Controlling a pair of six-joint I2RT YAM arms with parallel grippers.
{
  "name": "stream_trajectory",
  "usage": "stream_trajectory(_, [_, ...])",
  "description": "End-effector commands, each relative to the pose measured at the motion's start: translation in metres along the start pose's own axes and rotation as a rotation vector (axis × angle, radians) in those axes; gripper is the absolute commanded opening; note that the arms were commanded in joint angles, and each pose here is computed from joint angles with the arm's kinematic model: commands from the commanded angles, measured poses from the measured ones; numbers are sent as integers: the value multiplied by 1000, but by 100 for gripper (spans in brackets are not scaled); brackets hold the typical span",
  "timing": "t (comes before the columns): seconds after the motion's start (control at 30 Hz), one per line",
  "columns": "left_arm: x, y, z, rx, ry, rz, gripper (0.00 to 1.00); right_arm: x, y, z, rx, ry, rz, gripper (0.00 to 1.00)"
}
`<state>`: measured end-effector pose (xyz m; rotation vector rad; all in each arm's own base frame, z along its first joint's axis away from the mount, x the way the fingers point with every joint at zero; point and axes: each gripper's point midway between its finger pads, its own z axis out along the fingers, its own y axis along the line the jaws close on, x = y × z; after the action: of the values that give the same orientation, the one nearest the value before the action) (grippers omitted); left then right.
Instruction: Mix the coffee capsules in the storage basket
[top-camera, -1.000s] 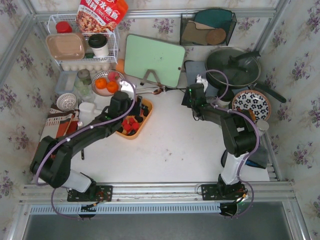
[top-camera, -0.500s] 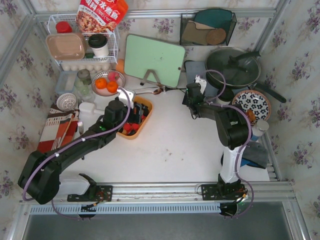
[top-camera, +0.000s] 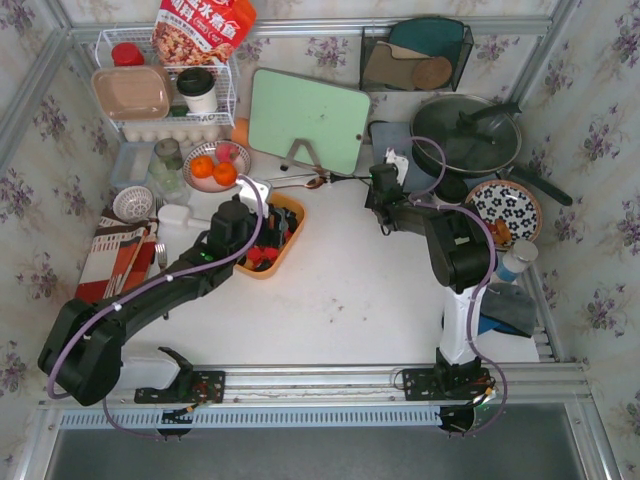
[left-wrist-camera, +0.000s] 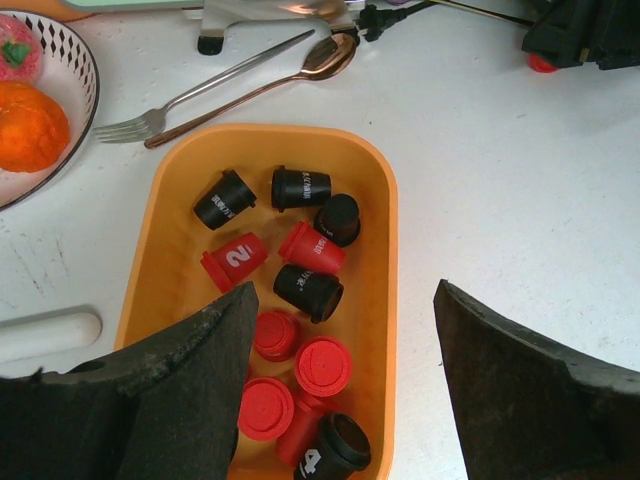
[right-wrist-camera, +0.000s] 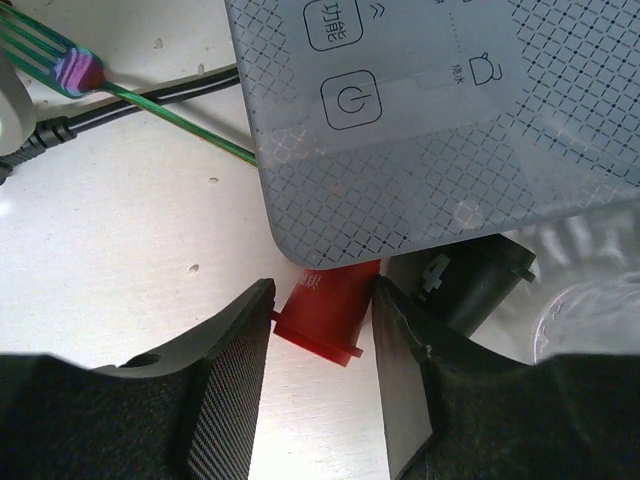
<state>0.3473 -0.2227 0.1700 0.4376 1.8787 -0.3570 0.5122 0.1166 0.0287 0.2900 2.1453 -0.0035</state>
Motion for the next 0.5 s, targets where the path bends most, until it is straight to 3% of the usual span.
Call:
stream_trajectory(0.0, [-8, -4, 3, 18, -26, -10, 74, -5, 1, 0, -7, -11, -28, 46])
stream_trajectory(0.27, [-9, -10, 3, 58, -37, 4, 74, -10, 15, -27, -103, -9, -79, 43])
stream_trajectory(0.47, [-17, -35, 3, 213, -140, 87, 74, -19, 40, -75, -258, -40, -96, 42])
